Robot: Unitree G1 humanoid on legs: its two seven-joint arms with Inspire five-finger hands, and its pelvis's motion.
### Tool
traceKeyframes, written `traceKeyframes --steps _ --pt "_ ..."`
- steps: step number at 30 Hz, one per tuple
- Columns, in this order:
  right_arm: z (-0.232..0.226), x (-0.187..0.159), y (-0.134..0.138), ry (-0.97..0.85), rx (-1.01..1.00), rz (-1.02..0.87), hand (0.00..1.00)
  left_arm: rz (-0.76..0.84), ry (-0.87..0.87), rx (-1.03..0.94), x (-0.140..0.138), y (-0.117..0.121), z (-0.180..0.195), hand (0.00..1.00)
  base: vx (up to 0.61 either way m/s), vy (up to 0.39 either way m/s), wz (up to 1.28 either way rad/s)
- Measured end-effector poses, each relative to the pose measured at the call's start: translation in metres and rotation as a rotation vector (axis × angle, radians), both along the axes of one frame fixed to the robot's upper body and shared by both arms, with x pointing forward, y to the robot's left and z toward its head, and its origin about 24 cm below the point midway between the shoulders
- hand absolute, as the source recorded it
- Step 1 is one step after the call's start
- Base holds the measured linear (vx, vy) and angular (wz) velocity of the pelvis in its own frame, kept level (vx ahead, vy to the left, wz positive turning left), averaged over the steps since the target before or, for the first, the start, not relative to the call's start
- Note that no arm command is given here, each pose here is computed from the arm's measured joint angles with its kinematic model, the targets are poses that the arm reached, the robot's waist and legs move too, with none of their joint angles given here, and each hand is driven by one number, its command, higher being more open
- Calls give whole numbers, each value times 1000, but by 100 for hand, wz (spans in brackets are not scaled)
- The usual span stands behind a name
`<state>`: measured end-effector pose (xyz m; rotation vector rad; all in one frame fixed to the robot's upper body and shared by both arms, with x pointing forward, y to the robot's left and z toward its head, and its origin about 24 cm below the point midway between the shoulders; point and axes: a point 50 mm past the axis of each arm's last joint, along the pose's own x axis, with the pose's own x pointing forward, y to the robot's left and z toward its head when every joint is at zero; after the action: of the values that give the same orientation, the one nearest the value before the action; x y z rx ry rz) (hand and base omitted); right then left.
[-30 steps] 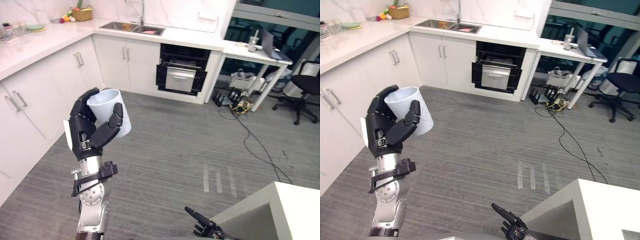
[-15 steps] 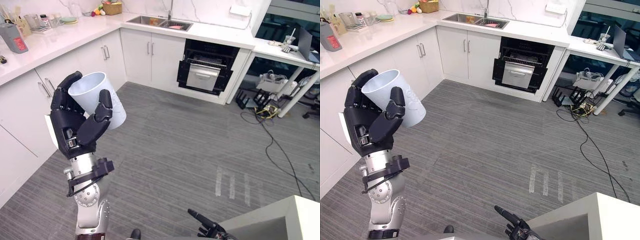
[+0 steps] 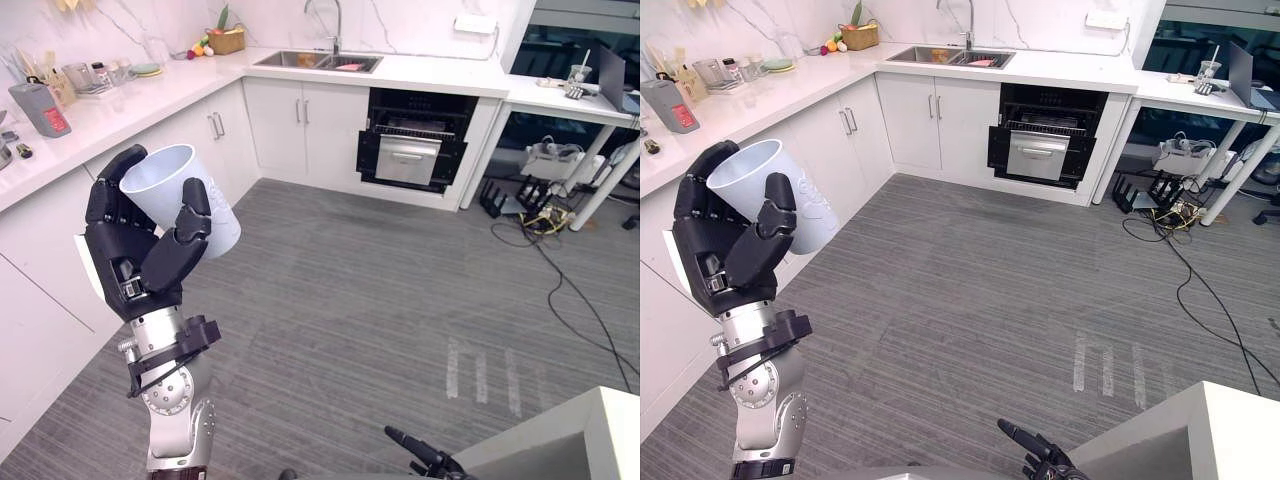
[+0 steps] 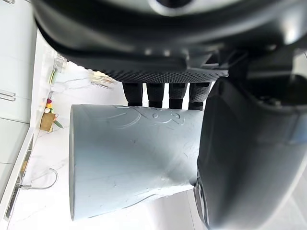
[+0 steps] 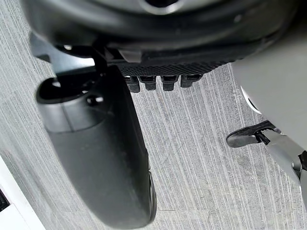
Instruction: Walk over to the sink, pick up the cup, carry it to the dishwasher, place the cup inside the dishwasher, then close the dishwasher door
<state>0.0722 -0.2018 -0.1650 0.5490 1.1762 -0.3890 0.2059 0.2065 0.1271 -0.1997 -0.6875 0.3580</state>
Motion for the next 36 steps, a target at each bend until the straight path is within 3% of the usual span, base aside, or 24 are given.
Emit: traceKeyframes --steps 12,20,25,28,32,36 --pt "5 4 3 -62 13 -16 100 -101 48 25 7 -13 -12 0 -49 -21 8" --pt "6 12 -5 -65 3 -6 100 -86 58 -19 3 -16 -16 0 99 14 34" --pt "6 18 -6 -60 5 -1 100 -50 30 -3 -3 -6 -10 0 -58 6 79" --pt "5 8 -23 -9 -30 -10 100 0 62 -18 -16 1 -16 0 81 134 -11" --pt "1 -4 -21 44 -38 8 100 43 34 -33 -20 5 -16 0 247 263 -49" --pt "-2 -24 -18 79 -22 -100 100 -19 71 -32 -5 -3 -21 0 432 231 -8"
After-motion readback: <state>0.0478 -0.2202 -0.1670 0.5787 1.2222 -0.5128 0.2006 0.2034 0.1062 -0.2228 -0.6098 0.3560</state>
